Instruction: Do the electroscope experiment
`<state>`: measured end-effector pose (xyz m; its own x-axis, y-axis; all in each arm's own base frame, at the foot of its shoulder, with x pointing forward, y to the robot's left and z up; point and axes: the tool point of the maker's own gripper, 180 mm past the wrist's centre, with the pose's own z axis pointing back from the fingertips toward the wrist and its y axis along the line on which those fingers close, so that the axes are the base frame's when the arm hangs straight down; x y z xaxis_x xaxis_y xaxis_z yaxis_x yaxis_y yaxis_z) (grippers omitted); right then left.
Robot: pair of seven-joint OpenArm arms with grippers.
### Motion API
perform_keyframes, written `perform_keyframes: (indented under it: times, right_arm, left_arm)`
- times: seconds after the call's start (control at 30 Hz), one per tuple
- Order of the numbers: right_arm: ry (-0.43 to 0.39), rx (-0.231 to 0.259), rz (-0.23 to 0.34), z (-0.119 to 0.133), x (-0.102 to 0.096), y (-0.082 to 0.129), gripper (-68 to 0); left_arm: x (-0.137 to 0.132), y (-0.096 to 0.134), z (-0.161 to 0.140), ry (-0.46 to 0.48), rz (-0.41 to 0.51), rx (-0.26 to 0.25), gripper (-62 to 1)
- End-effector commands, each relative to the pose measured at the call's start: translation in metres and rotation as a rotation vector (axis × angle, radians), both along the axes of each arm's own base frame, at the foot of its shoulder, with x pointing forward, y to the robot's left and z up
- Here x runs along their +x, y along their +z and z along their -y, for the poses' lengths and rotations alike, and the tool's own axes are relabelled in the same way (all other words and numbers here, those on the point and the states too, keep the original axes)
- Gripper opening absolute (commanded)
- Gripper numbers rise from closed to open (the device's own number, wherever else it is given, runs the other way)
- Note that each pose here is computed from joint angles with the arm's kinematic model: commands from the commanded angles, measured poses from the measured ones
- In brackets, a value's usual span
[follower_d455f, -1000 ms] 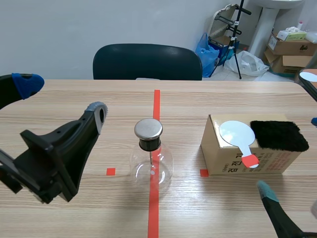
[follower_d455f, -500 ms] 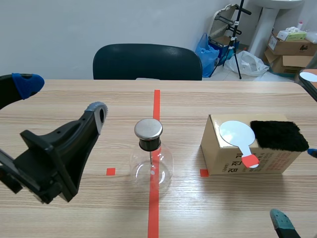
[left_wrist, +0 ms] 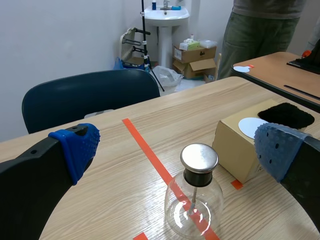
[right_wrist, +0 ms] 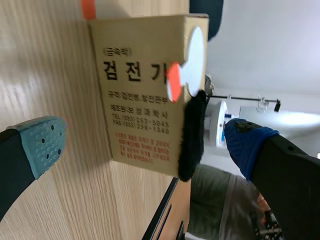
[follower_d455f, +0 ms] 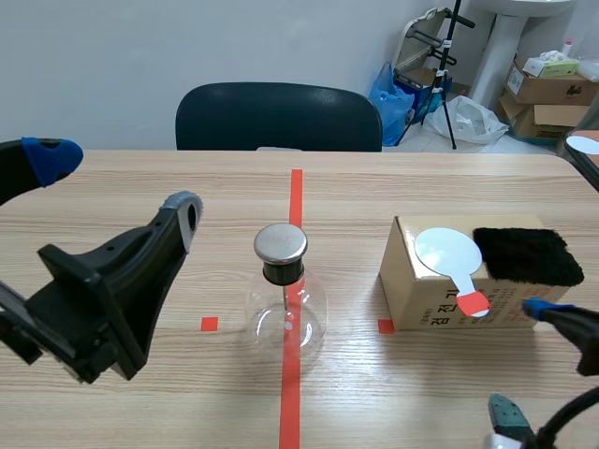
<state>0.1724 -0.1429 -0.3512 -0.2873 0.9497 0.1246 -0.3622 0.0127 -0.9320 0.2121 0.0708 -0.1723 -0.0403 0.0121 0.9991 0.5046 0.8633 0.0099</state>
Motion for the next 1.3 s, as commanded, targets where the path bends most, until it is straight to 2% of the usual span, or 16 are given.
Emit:
perform_keyframes:
  times: [0.0, 0.13, 0.27, 0.4, 0.77, 1.1, 1.27]
  right_arm:
    - [0.016, -0.008, 0.035, -0.003, 0.003, 0.003, 0.4]
    - [0.025, -0.012, 0.127, -0.007, 0.011, 0.009, 0.4]
    - [-0.015, -0.011, 0.168, -0.006, 0.022, 0.010, 0.4]
    - [-0.051, -0.015, 0.176, -0.004, 0.034, 0.005, 0.4]
    - [-0.065, -0.012, 0.209, -0.009, 0.058, 0.005, 0.4]
    - [-0.054, 0.003, 0.216, -0.015, 0.065, 0.005, 0.4]
    - [-0.068, 0.025, 0.223, -0.014, 0.069, 0.008, 0.4]
  left_arm:
    - [0.000, 0.009, 0.001, -0.002, 0.027, -0.018, 1.4]
    - [0.000, 0.009, 0.001, -0.002, 0.027, -0.018, 1.4]
    - [0.000, 0.009, 0.001, -0.002, 0.027, -0.018, 1.4]
    - [0.000, 0.009, 0.001, -0.002, 0.027, -0.017, 1.4]
    - [0.000, 0.009, 0.001, -0.002, 0.027, -0.018, 1.4]
    - [0.000, 0.009, 0.001, -0.002, 0.027, -0.017, 1.4]
    - [-0.001, 0.007, 0.002, -0.009, 0.035, 0.015, 1.4]
